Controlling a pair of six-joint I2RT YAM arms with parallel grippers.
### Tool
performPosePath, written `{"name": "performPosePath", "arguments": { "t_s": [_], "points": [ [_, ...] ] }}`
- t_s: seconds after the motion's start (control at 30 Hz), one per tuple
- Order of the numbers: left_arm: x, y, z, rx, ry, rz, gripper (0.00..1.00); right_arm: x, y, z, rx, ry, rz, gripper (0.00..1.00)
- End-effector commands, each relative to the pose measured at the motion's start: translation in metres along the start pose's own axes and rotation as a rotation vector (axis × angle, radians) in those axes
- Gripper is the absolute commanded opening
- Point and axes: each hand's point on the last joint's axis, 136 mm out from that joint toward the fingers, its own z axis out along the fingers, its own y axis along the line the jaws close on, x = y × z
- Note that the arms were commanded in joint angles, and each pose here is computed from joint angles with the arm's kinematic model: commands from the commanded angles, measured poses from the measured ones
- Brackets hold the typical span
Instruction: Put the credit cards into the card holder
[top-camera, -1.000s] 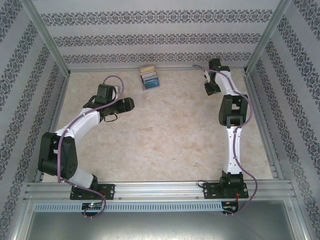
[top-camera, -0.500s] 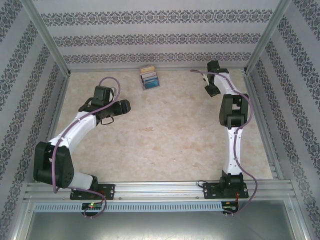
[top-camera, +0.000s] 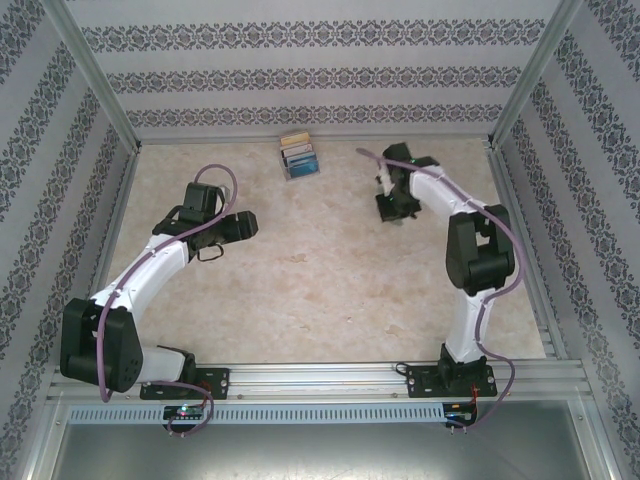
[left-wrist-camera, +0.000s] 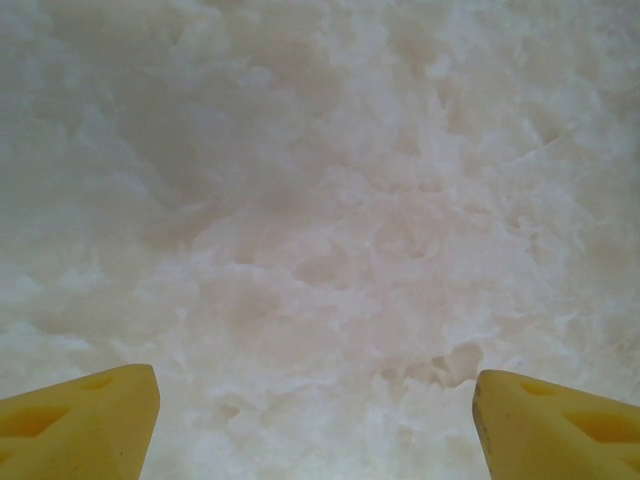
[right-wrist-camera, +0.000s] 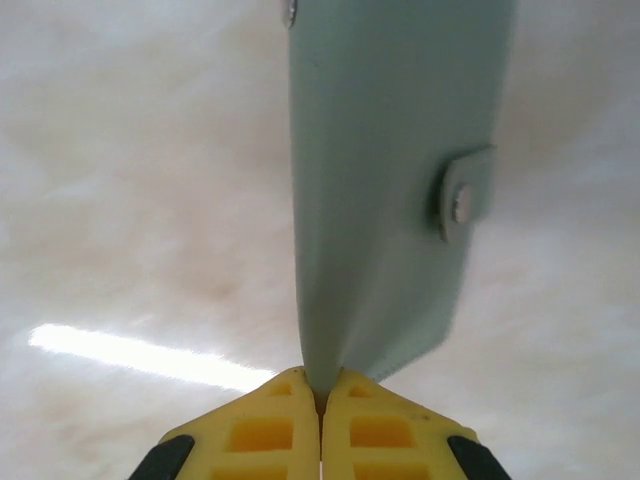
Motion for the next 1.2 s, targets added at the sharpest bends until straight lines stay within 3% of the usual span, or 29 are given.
{"name": "performPosePath", "arguments": {
  "t_s": [0.0, 0.13, 0.2, 0.23, 0.3, 0.4, 0.6, 0.87, 1.17],
  "points": [
    [0.004, 0.007, -0.011, -0.068, 0.03, 0.052, 0.83, 0.033, 0.054, 0.001, -0.121, 0.039, 0.113, 0.11],
    [0.012, 0.002, -0.006, -0.018, 0.036, 0.008, 0.84, 0.077, 0.14, 0.001, -0.344, 0.072, 0.185, 0.14],
    [0.017, 0.002, -0.001, -0.002, 0.04, -0.015, 0.83, 0.089, 0.18, -0.001, -0.454, 0.068, 0.221, 0.24],
    [0.019, 0.002, 0.002, 0.004, 0.046, -0.018, 0.81, 0.09, 0.198, -0.005, -0.511, 0.059, 0.226, 0.31],
    [0.022, 0.0, 0.005, 0.015, 0.07, -0.013, 0.77, 0.083, 0.231, -0.018, -0.634, 0.015, 0.175, 0.31],
    [0.018, -0.006, 0.005, 0.037, 0.079, 0.0, 0.75, 0.079, 0.247, -0.034, -0.672, -0.033, 0.085, 0.39],
    [0.0, -0.015, 0.009, 0.062, 0.04, -0.013, 0.77, 0.062, 0.213, -0.064, -0.719, -0.176, 0.087, 0.48],
    [-0.052, -0.049, 0.041, 0.2, -0.054, -0.056, 0.77, 0.037, 0.125, -0.091, -0.522, -0.422, 0.202, 0.53],
    [-0.112, -0.065, 0.137, 0.195, -0.009, -0.111, 0.37, 0.047, 0.075, -0.105, -0.435, -0.491, 0.321, 0.53]
  ]
}}
